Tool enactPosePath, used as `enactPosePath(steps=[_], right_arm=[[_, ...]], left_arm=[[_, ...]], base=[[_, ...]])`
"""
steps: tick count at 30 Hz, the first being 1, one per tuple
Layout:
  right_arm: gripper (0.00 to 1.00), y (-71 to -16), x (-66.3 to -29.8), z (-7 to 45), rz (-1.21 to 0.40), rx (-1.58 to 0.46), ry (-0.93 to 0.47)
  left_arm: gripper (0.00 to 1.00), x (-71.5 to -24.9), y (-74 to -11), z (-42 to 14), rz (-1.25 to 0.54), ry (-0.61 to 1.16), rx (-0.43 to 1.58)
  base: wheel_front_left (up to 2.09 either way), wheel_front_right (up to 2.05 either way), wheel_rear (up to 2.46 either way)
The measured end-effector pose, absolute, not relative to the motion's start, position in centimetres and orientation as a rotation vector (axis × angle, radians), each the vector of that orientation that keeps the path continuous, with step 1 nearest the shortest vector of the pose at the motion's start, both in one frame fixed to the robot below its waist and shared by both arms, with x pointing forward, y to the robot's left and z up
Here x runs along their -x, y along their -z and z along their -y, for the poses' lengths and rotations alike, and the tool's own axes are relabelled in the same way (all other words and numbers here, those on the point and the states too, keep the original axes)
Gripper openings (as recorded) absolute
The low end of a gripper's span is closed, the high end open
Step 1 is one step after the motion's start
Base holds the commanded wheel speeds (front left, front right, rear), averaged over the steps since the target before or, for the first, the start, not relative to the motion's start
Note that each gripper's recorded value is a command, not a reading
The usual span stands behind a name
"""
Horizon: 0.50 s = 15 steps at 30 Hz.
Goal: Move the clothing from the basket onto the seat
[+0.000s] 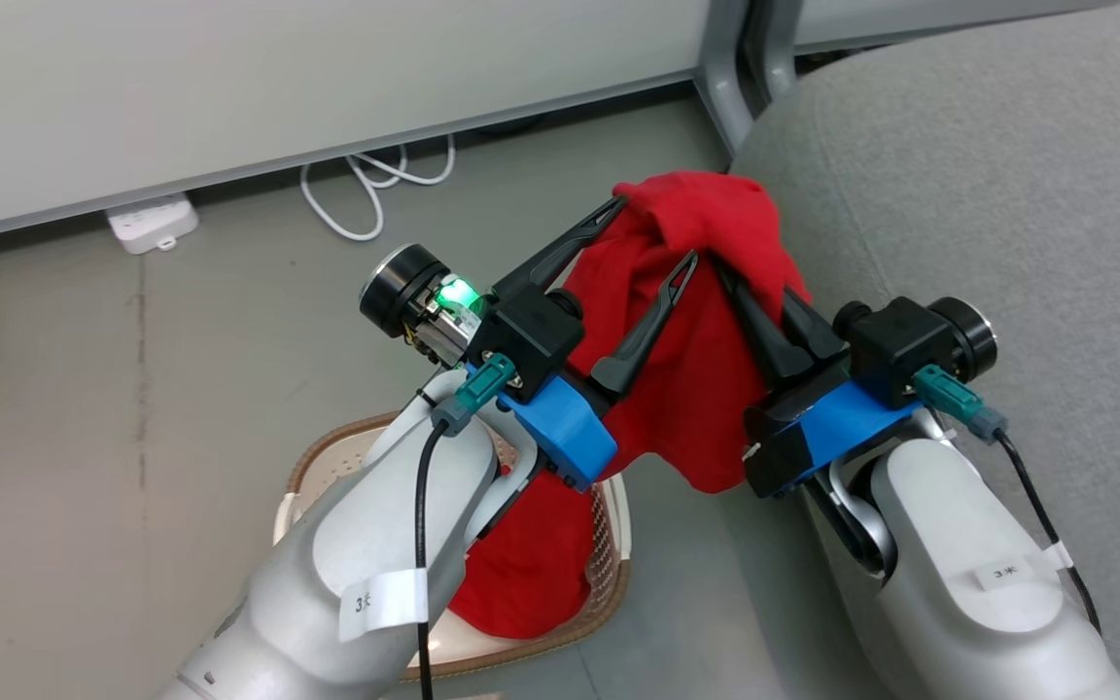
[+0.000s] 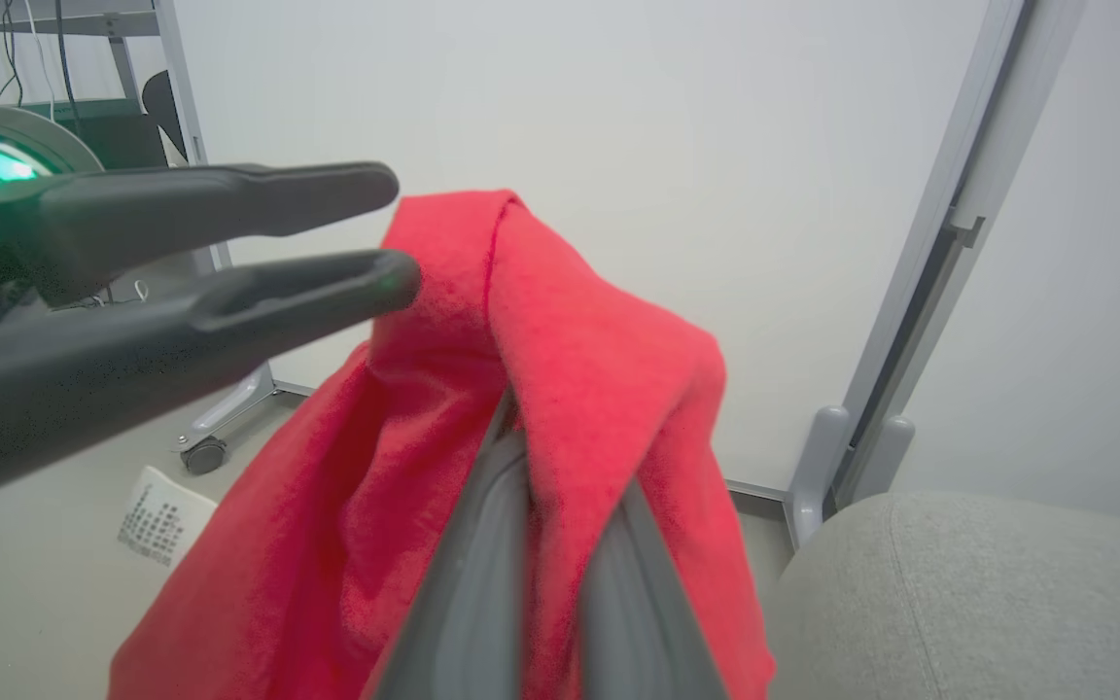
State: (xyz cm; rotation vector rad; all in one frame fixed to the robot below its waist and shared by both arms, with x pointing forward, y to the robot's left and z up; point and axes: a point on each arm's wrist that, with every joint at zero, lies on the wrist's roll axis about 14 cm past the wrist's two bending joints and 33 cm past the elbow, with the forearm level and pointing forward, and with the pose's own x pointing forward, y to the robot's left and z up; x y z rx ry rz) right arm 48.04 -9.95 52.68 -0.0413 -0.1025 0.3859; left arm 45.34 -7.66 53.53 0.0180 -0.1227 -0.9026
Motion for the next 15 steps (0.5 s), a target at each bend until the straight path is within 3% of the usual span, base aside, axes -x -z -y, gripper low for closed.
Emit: enactPosePath(steps=[15], right_arm=[[0.0, -52.3, -46.5, 21.3, 0.102, 0.04, -0.054]], left_arm=[[1.0, -44.1, -51.2, 13.5, 0.095, 1.084, 0.019]], base=[[0.0, 0.0, 0.0]])
